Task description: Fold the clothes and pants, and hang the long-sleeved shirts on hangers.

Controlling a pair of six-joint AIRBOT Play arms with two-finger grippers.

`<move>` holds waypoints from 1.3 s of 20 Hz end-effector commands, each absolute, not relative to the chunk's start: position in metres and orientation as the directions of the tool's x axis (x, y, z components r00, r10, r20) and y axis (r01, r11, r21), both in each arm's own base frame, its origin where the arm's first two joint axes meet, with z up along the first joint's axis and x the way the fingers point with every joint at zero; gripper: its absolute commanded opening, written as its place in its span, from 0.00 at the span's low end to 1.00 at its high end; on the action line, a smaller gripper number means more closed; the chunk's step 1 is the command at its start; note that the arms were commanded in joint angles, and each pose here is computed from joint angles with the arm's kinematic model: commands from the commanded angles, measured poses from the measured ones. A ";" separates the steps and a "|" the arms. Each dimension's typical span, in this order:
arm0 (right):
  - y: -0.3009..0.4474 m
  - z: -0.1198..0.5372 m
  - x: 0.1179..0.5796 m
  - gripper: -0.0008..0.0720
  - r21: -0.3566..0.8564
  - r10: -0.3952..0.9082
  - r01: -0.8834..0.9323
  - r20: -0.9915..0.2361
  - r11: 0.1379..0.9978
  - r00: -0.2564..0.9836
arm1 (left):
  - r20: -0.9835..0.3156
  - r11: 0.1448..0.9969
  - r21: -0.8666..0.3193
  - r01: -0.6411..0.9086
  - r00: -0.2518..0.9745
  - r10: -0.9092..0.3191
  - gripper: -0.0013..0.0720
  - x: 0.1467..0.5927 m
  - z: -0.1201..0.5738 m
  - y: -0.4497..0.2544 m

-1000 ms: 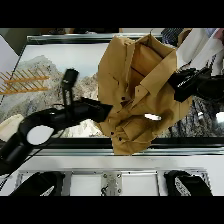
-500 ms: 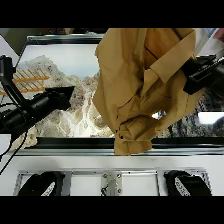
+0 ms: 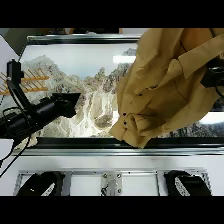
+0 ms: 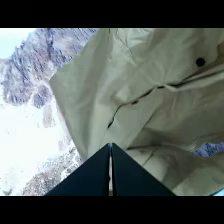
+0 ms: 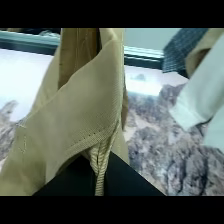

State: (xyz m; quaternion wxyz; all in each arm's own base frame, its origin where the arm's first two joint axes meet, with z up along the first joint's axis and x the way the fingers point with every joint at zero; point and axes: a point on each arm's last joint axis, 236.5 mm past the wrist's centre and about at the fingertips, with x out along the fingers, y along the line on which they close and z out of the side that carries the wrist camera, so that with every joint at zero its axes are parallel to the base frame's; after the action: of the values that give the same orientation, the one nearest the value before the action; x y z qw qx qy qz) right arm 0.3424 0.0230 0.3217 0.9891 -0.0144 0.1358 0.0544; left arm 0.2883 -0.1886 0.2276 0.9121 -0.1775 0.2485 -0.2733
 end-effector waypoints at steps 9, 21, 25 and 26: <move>0.010 0.319 0.339 0.04 -0.070 0.049 -0.072 -0.288 0.995 0.956 | -0.447 0.742 -0.470 0.478 0.596 -0.667 0.04 0.287 0.183 -0.252; -0.045 0.297 0.331 0.03 0.023 -0.150 0.171 -0.376 0.985 0.914 | -0.446 0.742 -0.470 0.477 0.597 -0.666 0.04 0.289 0.181 -0.254; -0.140 0.282 0.296 0.03 0.012 -0.420 0.474 -0.444 0.881 0.792 | -0.446 0.742 -0.470 0.477 0.598 -0.667 0.04 0.289 0.181 -0.254; -0.163 0.288 0.284 0.03 0.018 -0.482 0.542 -0.432 0.840 0.762 | -0.446 0.742 -0.470 0.477 0.598 -0.667 0.04 0.289 0.181 -0.254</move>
State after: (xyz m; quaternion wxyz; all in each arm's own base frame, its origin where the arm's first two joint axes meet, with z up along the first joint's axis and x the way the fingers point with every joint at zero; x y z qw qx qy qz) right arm 0.3147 -0.1033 0.2890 0.9626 0.0386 0.2080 -0.1693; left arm 0.2893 -0.2534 0.1811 0.8805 -0.1533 0.3099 -0.3243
